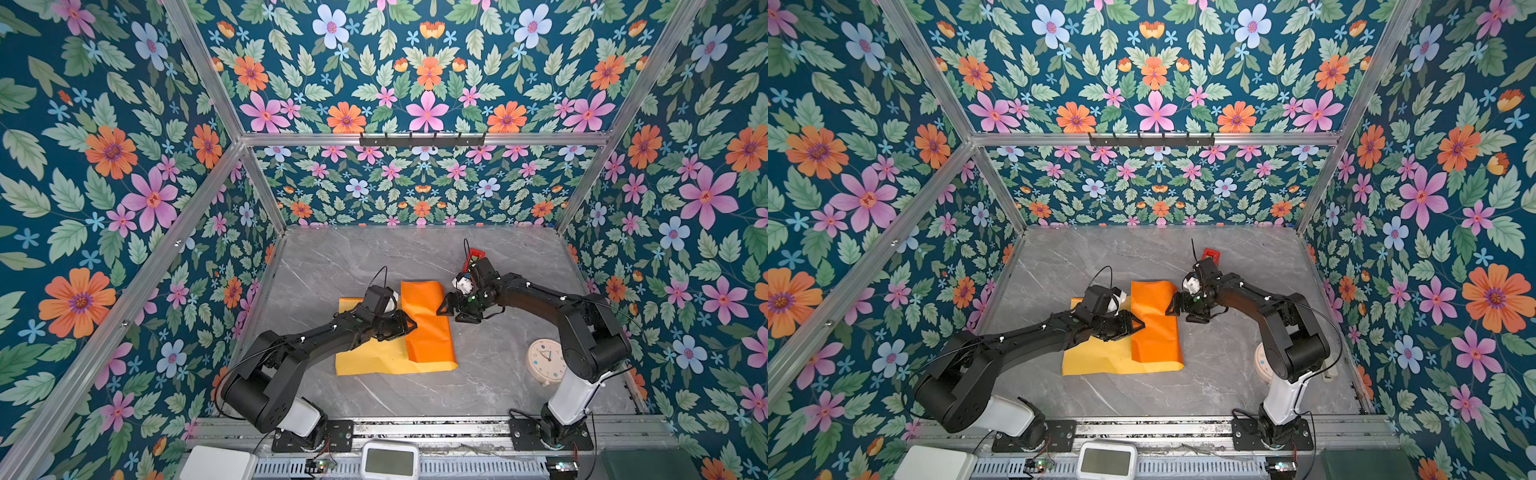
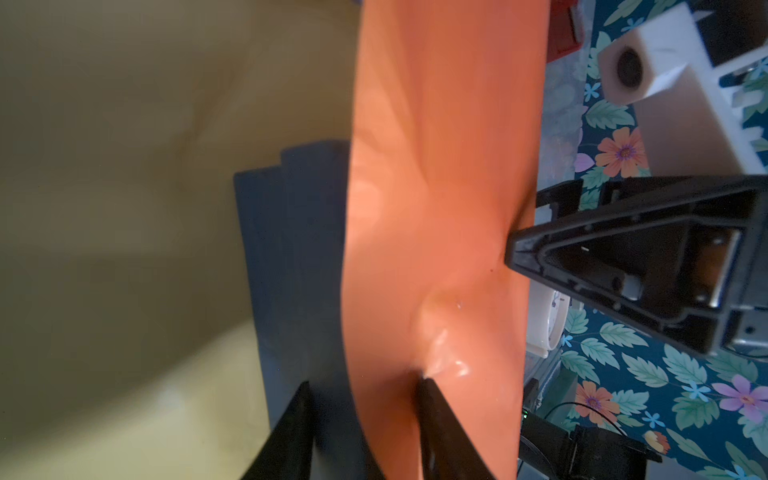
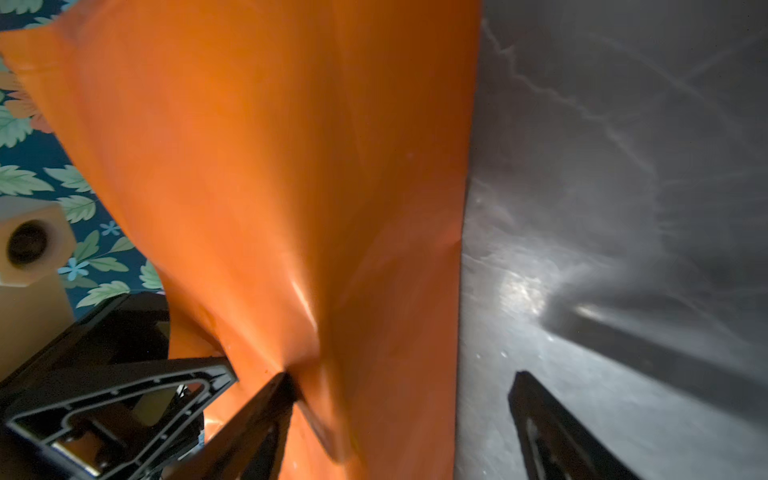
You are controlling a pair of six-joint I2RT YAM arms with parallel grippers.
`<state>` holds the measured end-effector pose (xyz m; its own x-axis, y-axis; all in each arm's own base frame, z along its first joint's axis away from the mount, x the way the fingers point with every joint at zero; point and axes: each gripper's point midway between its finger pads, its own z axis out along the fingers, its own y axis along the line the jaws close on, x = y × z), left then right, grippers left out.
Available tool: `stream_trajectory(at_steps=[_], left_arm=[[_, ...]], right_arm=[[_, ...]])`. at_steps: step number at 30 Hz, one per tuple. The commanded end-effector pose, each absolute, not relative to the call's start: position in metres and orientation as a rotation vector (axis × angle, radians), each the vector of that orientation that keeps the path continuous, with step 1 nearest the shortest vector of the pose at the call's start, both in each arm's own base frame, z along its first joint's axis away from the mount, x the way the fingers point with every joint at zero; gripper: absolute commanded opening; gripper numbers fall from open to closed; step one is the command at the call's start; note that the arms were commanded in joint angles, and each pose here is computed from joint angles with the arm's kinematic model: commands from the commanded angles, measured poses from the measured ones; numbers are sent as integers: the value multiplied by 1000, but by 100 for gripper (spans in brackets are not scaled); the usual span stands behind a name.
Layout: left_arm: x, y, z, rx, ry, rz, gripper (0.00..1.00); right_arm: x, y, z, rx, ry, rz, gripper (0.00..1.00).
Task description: Wrap the gift box in paper
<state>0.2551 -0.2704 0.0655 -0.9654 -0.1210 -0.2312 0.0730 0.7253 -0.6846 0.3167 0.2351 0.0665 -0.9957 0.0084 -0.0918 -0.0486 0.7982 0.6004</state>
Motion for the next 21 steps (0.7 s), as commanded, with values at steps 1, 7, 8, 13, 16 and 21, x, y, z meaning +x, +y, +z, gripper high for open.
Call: stream_trajectory(at_steps=[1, 7, 8, 13, 16, 21], left_arm=[[236, -248, 33, -82, 2805, -923, 37], [238, -249, 31, -75, 2809, -918, 36], [239, -250, 31, -76, 2808, -919, 36], [238, -246, 30, -75, 2810, -896, 36], [238, -244, 28, -79, 2813, -892, 35], [238, -244, 29, -80, 2809, -889, 35]], right_arm=[[302, 228, 68, -7, 2949, 978, 86], [300, 232, 74, 25, 2930, 1071, 87], [300, 231, 73, 33, 2933, 1065, 87], [301, 226, 73, 72, 2920, 1067, 87], [300, 226, 72, 87, 2917, 1094, 86], [294, 222, 64, 116, 2930, 1093, 86]])
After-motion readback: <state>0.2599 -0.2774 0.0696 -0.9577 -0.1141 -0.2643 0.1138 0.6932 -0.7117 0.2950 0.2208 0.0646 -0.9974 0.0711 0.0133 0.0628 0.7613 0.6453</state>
